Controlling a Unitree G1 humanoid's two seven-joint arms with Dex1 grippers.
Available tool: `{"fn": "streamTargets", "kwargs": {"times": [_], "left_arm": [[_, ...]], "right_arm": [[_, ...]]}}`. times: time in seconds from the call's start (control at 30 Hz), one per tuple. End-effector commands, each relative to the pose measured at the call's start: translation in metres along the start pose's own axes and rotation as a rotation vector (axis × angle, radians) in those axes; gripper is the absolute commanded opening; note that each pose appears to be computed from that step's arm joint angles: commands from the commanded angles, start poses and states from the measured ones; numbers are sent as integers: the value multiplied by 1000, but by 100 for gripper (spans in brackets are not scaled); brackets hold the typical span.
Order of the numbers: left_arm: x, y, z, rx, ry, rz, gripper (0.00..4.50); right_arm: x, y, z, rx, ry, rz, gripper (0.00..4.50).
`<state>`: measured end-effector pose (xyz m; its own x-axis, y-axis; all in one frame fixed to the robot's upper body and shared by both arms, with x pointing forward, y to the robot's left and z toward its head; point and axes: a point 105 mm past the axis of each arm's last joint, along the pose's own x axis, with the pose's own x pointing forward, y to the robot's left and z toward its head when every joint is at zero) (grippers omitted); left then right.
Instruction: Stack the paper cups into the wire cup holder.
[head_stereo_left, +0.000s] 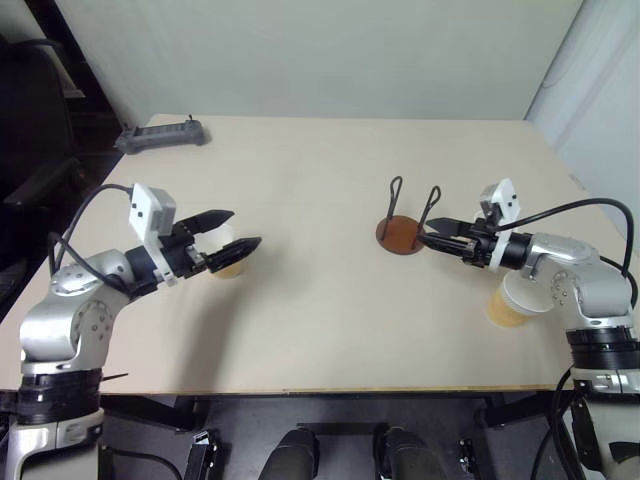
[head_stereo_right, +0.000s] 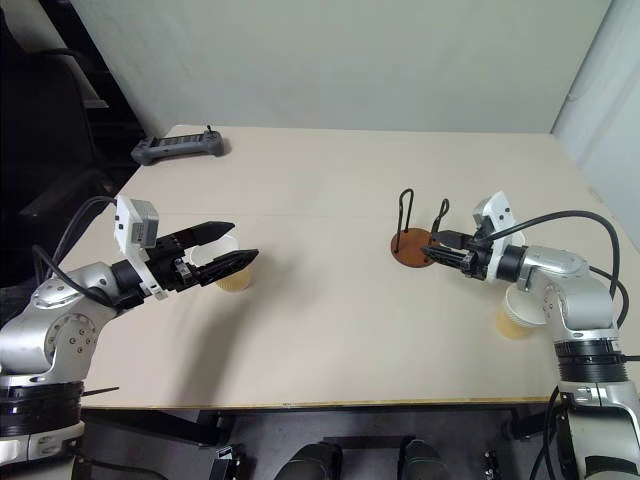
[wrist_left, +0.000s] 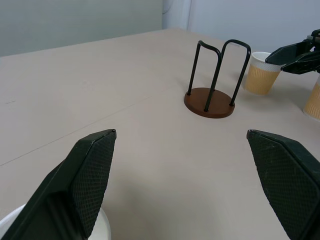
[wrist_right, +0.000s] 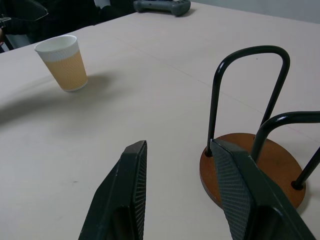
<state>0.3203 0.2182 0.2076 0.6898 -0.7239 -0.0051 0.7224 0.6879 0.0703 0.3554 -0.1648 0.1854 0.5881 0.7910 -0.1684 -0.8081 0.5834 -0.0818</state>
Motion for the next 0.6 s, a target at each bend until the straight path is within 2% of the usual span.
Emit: {"fn": "streamTargets", "kwargs": {"times": [0.03,0.6], "left_arm": [[0,0,10,34,-23,-6,448],[5,-1,7,31,-39,-10,448]], "right_arm": [[-6,-1,14,-56,-29,-19,200],[-2,-2,16,-71,-14,-13,200]]}}
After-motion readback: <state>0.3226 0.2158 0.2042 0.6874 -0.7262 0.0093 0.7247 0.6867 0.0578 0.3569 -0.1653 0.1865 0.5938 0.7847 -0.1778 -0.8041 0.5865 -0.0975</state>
